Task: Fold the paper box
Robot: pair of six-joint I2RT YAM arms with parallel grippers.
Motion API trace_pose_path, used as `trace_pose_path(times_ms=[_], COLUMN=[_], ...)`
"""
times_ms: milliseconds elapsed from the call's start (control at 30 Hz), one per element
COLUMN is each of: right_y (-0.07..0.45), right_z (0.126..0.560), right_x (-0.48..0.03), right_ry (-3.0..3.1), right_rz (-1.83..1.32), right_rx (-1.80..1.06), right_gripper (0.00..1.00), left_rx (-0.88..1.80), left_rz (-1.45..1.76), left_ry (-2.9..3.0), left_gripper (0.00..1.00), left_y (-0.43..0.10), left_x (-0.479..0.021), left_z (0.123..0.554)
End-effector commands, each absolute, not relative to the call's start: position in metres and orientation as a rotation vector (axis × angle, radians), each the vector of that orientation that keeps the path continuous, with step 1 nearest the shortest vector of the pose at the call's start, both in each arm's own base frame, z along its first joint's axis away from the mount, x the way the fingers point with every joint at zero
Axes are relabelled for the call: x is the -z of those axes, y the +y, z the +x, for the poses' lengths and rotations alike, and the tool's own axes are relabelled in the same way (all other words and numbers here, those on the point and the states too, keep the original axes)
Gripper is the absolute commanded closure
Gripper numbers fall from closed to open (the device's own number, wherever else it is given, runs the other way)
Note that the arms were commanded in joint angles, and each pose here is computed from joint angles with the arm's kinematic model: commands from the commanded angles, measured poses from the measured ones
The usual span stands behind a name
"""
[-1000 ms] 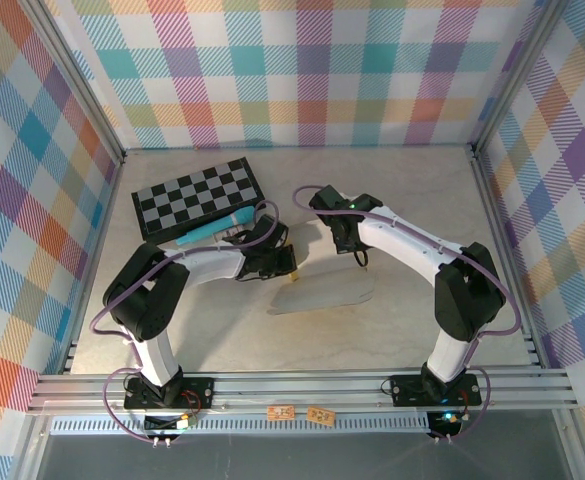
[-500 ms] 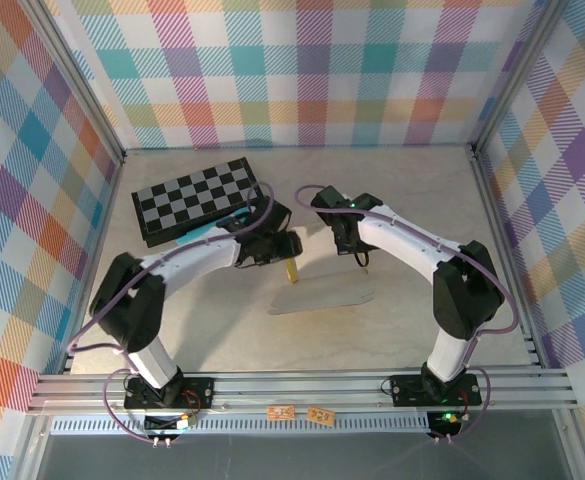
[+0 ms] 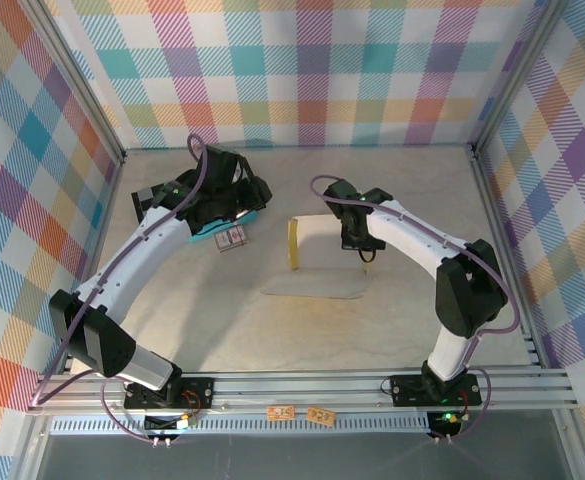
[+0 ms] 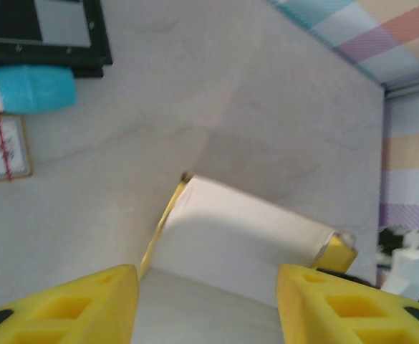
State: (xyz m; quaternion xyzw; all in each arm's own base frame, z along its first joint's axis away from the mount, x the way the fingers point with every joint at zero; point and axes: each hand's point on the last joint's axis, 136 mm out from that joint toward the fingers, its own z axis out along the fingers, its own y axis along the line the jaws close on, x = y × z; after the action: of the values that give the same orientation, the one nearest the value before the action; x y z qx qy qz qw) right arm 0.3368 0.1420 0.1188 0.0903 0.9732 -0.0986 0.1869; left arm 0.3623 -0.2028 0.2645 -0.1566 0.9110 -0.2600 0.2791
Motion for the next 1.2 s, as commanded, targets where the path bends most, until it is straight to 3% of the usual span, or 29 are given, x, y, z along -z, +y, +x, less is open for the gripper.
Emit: trace_pose_path(times_ms=[0, 333, 533, 600, 700, 1167], right_y=[0.137, 0.136, 0.134, 0.133, 0.134, 0.139], right_z=[0.330, 0.325, 0.323, 0.322, 0.321, 0.323], right_x=[-0.128, -0.117, -0.118, -0.115, -0.113, -0.112], right_ry=[2.738, 2.694, 2.662, 2.666, 2.675, 2.681], right_rz=[0.429, 0.269, 0.214, 0.219, 0.219, 0.202], right_rx=[0.162, 0.096, 0.084, 0.084, 0.081, 0.085], right_gripper=[1.00, 1.00, 1.00, 1.00, 1.00, 1.00], left_rx=[0.660, 0.701, 0.858, 0.900, 0.945, 0.956], left_rz=[-0.457, -0.496, -0.813, -0.924, -1.051, -1.112], left_ry=[2.531, 2.688, 2.703, 2.661, 2.636, 2.734], left_gripper=[0.50, 0.46, 0.41, 0.33, 0.31, 0.40], left_y=[-0.195, -0.220, -0.247, -0.251, -0.258, -0.280], left_x=[-0.260, -0.219, -0.184, -0.180, -0.175, -0.134], left_z=[0.343, 0.374, 0.396, 0.404, 0.412, 0.408])
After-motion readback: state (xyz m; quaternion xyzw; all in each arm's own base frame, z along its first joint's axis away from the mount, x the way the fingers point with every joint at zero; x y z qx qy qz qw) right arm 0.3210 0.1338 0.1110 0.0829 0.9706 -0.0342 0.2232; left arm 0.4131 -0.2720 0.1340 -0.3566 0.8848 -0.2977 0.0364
